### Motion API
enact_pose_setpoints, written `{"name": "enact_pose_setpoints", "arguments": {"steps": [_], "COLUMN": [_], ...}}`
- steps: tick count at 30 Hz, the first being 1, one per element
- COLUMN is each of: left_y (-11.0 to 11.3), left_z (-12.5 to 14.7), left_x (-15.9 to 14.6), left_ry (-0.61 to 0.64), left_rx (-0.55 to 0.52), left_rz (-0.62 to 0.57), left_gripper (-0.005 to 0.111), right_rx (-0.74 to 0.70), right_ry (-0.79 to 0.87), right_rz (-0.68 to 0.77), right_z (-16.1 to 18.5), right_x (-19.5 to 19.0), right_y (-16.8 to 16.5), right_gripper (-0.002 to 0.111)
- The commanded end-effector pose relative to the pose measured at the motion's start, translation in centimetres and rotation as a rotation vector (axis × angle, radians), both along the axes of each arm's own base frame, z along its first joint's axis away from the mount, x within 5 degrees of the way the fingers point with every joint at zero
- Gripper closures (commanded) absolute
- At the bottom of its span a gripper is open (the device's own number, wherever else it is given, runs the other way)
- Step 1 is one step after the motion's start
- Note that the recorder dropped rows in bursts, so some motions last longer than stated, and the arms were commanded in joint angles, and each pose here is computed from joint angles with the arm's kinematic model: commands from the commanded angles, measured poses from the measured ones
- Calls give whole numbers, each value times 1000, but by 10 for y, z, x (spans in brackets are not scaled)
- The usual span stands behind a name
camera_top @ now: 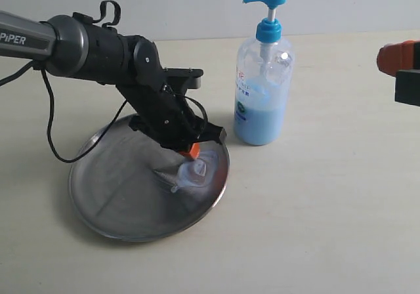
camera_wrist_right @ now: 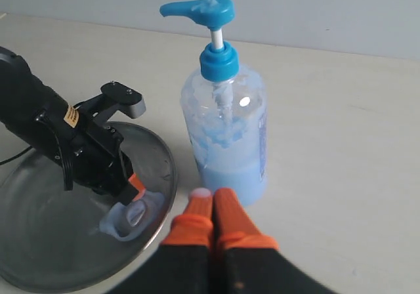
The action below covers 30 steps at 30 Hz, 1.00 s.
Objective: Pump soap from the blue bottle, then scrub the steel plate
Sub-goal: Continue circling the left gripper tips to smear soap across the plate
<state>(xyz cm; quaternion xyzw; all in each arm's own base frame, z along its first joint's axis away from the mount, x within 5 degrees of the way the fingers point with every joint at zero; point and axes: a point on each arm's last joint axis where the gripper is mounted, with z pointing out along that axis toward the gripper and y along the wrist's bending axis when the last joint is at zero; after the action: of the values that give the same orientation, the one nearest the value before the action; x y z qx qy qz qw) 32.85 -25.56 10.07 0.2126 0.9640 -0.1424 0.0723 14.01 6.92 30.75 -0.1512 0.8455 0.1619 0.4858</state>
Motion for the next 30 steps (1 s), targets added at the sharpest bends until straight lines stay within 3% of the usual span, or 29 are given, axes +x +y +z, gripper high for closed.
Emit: {"name": "enact_pose_setpoints", "arguments": {"steps": [1, 10, 17, 30], "left_y": [12, 13, 3, -9], "left_z": [-19, -18, -14, -10], "left_x": [-13, -26, -26, -6], "left_ry": [127, 250, 290, 118], "left_rx": [120, 152, 57, -80], "left_rz": [-63, -85, -14, 108], "left_gripper": [107, 107, 107, 107], "right_rx": [6, 10, 6, 2], "right_ry": [-4, -2, -2, -4], "right_rz": [0, 0, 1, 1], "right_z": [-1, -1, -1, -1], "right_x": [-1, -1, -1, -1], "right_y": [0, 0, 0, 0], "right_gripper": [108, 108, 108, 108]}}
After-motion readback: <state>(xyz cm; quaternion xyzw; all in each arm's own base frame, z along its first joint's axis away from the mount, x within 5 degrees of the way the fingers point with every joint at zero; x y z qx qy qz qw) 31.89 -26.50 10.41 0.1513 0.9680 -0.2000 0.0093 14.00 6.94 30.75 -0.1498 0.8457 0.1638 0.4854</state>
